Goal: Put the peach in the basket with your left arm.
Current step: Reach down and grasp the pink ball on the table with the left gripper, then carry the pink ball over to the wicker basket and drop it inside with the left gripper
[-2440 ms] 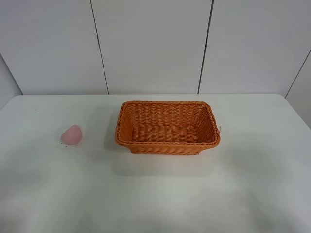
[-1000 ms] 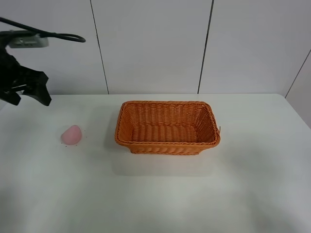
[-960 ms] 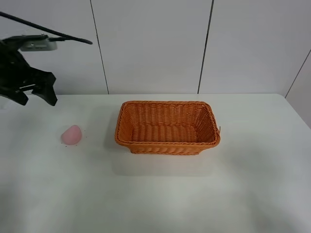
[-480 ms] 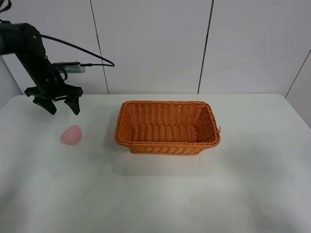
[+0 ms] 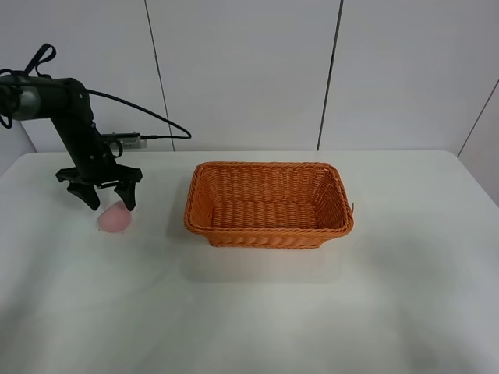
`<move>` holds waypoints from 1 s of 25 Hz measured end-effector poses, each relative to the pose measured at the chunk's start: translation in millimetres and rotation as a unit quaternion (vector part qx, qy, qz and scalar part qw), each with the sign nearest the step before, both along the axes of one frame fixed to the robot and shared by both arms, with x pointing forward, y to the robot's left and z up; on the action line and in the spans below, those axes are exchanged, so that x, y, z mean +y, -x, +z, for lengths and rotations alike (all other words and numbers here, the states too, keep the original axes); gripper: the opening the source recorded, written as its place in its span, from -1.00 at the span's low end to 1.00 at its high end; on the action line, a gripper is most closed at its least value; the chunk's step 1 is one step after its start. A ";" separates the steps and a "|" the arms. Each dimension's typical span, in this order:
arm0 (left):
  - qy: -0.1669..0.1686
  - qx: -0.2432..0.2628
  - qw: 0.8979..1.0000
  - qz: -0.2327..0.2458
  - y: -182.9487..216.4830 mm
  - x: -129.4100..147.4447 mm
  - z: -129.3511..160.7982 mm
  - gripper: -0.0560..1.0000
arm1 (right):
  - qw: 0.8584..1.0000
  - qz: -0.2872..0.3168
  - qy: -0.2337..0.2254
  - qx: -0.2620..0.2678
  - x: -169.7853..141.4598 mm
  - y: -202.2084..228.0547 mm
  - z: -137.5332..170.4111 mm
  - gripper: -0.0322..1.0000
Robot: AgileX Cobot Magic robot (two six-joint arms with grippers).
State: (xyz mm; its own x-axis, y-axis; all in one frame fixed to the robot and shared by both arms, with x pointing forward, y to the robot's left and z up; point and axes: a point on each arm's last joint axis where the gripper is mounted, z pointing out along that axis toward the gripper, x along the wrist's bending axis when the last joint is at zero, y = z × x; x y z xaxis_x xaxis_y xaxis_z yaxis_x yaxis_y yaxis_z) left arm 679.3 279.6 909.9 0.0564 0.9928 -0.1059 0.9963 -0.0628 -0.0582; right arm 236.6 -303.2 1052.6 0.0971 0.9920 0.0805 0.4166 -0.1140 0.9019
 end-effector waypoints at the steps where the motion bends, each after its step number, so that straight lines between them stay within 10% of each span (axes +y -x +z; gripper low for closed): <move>1: 0.000 0.002 1.000 0.000 -0.3 0.0 -2.4 0.70 | 1.000 0.000 0.000 0.000 0.0 0.0 0.0 0.41; 9: -0.001 0.016 1.000 0.001 -2.0 0.0 -25.7 0.65 | 1.000 0.000 0.000 0.000 0.0 0.0 0.0 0.41; 17: -0.003 0.019 1.000 0.001 -1.2 0.3 -24.0 -0.58 | 1.000 0.000 0.000 0.000 0.1 0.0 0.0 0.41; 25: -0.004 0.021 1.000 -0.003 -1.9 0.7 2.1 -0.59 | 1.000 0.000 0.000 0.000 0.1 0.0 0.0 0.41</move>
